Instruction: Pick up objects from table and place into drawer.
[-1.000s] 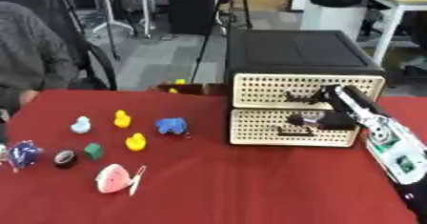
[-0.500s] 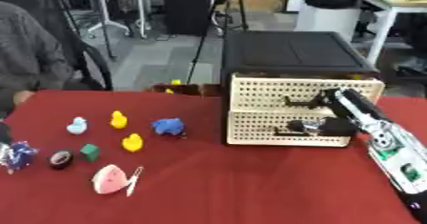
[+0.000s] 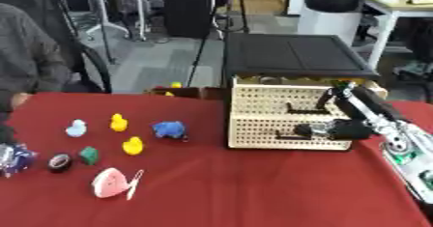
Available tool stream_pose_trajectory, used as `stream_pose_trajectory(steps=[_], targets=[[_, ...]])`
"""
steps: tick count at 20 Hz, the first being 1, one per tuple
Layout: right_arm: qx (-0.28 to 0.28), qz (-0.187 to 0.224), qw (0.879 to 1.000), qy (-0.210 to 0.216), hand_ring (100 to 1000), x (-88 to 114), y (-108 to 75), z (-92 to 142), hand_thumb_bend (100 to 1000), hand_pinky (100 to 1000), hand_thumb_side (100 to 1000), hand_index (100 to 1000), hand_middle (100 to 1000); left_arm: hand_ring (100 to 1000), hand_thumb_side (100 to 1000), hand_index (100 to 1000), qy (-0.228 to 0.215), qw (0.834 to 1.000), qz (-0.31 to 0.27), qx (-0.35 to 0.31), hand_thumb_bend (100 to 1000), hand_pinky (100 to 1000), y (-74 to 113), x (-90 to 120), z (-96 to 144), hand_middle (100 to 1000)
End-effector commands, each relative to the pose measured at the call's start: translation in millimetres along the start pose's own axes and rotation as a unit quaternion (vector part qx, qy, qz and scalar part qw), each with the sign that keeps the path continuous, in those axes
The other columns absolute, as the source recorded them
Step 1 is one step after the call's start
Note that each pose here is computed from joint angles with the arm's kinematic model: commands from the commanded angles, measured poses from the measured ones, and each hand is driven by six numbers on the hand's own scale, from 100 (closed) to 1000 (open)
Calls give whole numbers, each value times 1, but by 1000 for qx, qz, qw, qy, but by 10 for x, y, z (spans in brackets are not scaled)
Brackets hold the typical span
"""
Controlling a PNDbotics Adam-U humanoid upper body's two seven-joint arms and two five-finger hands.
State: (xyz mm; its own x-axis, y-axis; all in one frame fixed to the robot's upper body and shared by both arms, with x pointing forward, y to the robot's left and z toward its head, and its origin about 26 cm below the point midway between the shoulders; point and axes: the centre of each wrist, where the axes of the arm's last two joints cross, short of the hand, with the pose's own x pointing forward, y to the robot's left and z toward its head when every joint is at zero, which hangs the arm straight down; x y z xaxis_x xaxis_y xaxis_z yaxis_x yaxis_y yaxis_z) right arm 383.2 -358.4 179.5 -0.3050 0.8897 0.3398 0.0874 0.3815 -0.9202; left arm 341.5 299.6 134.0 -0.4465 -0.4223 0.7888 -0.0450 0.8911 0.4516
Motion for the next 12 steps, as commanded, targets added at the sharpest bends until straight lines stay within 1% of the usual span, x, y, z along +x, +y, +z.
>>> stream_pose_trajectory(steps=[1,4,7,8,12], targets=[[-13,30,999,-8,100,35,-203,26,1000,100,754,586,100,570,226,781,-13,1000,-15,9,100,630,103,68,-32,576],[-10,29,1000,-7,100,39,-183,48,1000,100,752,592,100,570,226,781,-13,1000,-15,9,100,630,105,65,-29,577],[-9,28,1000,-5,100,36,-171,48,1000,100,751,624,100,570,226,781,-13,1000,-15,8,100,630,104,65,-29,577],[-10,27,1000,-4,100,34,-170,43,1000,100,752,649,100,570,226,780,-13,1000,-15,8,100,630,104,65,-29,577],[-16,26,1000,-5,100,39,-191,23,1000,100,760,674,100,570,222,780,-12,1000,-15,8,100,631,107,61,-25,577]])
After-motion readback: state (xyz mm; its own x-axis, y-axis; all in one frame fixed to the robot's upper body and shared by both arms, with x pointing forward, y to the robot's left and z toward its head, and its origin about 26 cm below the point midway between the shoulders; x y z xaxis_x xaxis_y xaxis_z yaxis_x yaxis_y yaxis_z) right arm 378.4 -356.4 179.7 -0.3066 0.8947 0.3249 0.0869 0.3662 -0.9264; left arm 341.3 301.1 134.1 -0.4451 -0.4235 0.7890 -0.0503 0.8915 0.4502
